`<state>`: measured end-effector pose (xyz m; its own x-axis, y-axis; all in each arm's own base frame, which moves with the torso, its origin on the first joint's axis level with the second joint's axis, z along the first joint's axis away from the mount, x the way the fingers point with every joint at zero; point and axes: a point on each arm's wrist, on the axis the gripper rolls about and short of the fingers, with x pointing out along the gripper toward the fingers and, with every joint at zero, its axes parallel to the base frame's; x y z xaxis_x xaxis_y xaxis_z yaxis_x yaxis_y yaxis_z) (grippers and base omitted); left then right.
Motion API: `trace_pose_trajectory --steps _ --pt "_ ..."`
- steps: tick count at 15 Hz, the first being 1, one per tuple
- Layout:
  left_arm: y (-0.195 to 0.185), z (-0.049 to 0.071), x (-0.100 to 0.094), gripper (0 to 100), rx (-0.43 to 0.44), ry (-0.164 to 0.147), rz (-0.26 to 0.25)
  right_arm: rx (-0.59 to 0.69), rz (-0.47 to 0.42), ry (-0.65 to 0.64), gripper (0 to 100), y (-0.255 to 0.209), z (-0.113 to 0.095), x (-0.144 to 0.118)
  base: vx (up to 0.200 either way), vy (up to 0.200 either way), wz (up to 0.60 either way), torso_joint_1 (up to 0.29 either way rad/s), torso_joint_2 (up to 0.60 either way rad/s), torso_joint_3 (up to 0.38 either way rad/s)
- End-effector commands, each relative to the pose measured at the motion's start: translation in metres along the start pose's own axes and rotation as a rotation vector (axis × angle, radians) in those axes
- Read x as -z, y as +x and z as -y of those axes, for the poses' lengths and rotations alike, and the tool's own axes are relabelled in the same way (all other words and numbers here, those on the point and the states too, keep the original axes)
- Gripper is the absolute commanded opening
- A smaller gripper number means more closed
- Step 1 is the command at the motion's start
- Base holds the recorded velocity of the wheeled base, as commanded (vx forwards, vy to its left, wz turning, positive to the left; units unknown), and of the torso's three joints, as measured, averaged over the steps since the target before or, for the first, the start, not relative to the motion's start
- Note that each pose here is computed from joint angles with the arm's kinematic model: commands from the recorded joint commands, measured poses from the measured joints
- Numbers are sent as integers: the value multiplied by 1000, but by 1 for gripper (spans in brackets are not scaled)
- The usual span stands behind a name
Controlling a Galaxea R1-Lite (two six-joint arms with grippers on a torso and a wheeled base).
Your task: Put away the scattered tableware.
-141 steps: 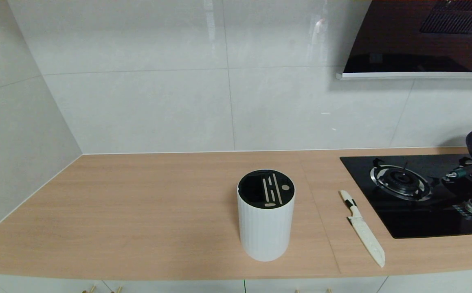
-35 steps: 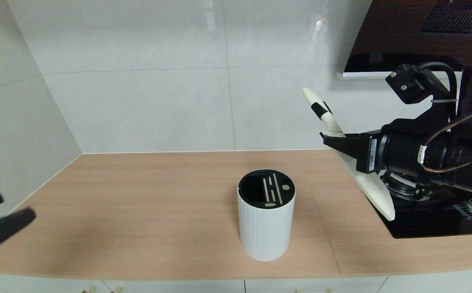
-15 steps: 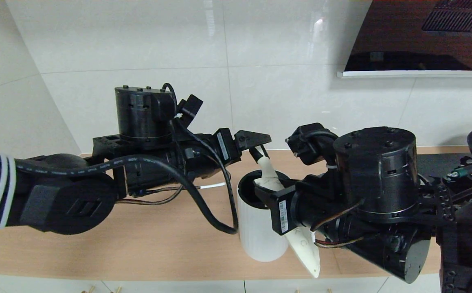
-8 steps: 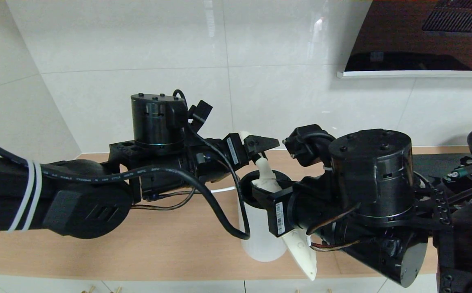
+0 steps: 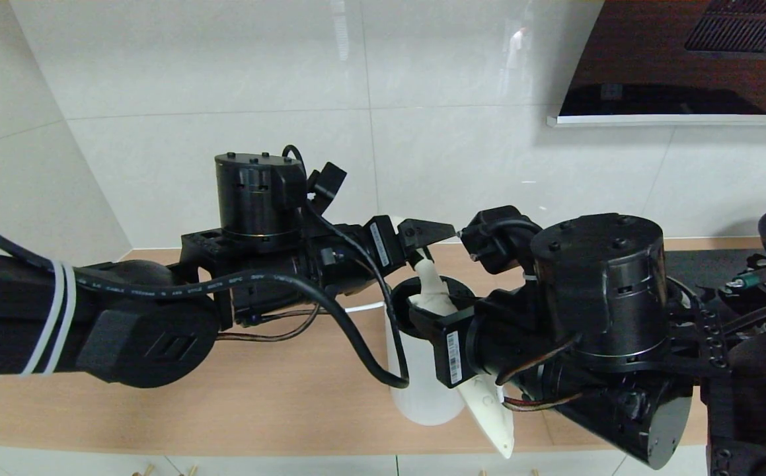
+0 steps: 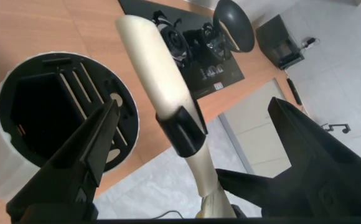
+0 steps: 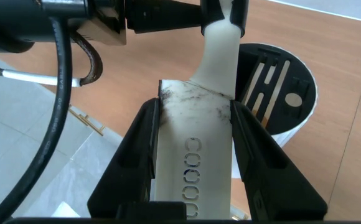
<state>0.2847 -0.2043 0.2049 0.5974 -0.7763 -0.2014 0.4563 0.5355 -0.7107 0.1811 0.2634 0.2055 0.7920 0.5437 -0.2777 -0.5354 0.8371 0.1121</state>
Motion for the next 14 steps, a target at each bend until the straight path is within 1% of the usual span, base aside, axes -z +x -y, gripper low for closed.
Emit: trace_pose_trajectory --steps 1,4,5,9,14 --pt "0 0 -1 100 3 1 1 -6 -3 -2 0 0 -2 1 0 0 0 0 0 0" --pt "0 0 -1 100 3 1 1 -6 -3 -1 0 0 -2 1 0 0 0 0 0 0" --pt "1 0 0 0 1 0 -1 -6 -3 -1 0 0 -2 1 0 0 0 0 0 0" --pt "5 -4 2 0 -7 -3 -12 -6 -3 -2 0 0 -2 1 0 0 0 0 0 0" --pt "4 -3 2 0 -5 -3 -10 -8 20 7 0 -1 -2 -2 0 0 0 0 0 0"
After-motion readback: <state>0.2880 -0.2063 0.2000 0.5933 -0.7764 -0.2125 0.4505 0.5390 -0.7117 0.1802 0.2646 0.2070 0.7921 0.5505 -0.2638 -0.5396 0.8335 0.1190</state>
